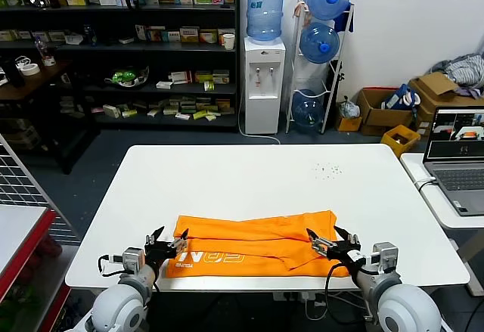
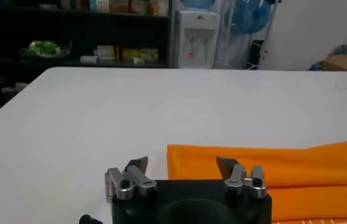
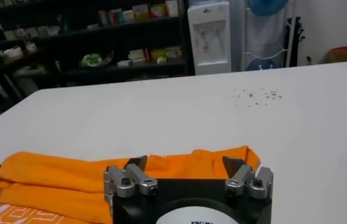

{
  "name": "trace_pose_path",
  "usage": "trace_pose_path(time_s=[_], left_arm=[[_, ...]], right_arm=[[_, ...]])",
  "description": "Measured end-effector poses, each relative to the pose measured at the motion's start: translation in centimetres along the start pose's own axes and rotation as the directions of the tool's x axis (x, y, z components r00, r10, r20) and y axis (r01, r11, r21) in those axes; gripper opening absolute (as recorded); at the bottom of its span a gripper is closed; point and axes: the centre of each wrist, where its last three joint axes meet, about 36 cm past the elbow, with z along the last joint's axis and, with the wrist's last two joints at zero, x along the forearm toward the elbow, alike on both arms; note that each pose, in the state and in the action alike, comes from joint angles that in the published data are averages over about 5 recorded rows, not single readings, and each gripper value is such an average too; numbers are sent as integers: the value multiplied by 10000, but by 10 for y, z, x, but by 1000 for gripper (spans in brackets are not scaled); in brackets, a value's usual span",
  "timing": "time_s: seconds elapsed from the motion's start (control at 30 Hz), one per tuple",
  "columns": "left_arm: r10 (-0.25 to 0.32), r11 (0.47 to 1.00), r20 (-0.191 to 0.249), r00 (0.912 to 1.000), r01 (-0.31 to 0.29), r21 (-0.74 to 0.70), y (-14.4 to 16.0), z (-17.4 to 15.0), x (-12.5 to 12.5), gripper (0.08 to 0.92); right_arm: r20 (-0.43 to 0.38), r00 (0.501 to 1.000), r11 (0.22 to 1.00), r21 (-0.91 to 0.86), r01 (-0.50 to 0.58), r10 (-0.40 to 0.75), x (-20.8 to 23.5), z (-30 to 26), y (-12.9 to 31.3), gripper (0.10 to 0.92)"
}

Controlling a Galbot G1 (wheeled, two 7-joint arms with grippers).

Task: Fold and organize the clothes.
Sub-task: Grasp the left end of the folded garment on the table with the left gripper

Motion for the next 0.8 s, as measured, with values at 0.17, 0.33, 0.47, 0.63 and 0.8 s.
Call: trace_pose_path(time_s=[0.17,0.33,0.47,0.63,0.8], left_arm=[[-90,9997,-223,9997,95,231,-2,12,-5,822],[-152,9989,-304,9994,165,431,-3,22,-8,791],[-172,9982,-221,9996,184,569,-4,28,-12,681],[-154,9974,-50,9999,157,697,-8,35,-14,542],[-146,9966,99,9998,138,812,-11,40,-13,395]], right_arm=[[19,9999,9999,-65,-101,101,5,4,-1,823],[2,9999,9999,-85,-144,144,6,7,-1,823],[-5,9999,9998,-89,-156,156,6,7,-1,823],[-46,9998,9998,-83,-206,205,8,9,-2,823],[-63,9997,9997,-86,-233,232,8,9,-2,823]])
